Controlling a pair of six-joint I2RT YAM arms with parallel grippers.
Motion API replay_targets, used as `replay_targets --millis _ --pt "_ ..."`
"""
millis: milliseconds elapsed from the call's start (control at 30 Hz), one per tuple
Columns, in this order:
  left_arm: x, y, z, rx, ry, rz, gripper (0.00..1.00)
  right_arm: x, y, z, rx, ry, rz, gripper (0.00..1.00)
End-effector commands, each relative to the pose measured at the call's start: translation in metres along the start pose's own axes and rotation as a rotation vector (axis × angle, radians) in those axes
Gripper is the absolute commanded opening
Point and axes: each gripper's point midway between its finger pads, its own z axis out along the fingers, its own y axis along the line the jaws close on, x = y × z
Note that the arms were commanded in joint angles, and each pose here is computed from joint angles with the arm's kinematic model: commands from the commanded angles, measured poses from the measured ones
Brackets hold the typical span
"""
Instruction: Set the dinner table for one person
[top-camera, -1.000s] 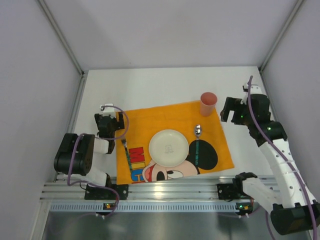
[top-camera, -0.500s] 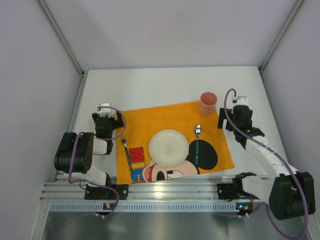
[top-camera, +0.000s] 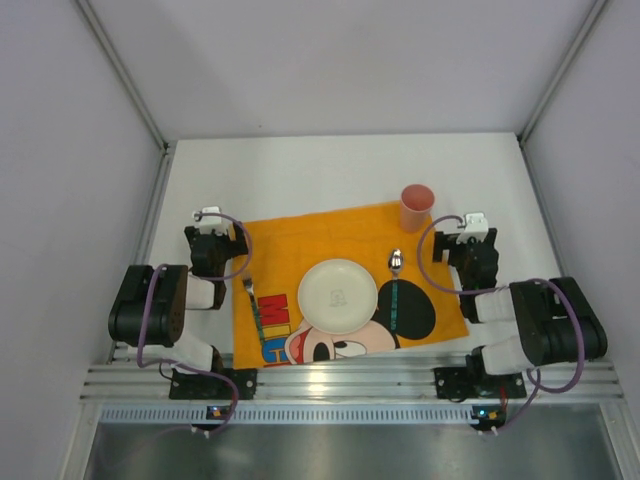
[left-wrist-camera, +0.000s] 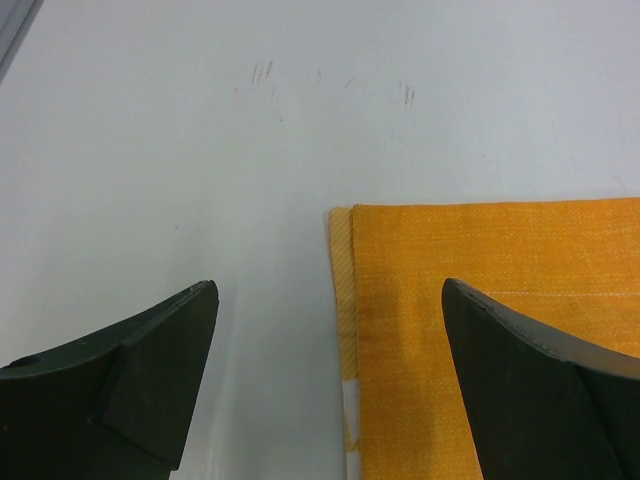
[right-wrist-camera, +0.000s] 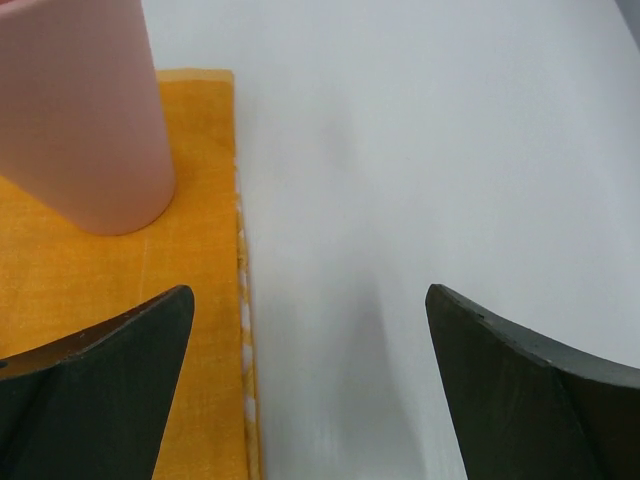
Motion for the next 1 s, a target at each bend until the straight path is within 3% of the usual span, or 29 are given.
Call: replay_targets --millis 0,967 --pt "-0.0220 -0.0035 0.0007 0.017 -0.091 -0.016 0.98 -0.0482 -0.0121 0.0213 0.005 -0.154 0.088 1.00" --pt "-0.0215 -0.0026 0.0009 0.014 -0.089 -0.016 0.99 -0.0496 -0.0203 0.0214 0.010 -0.166 0.092 1.00"
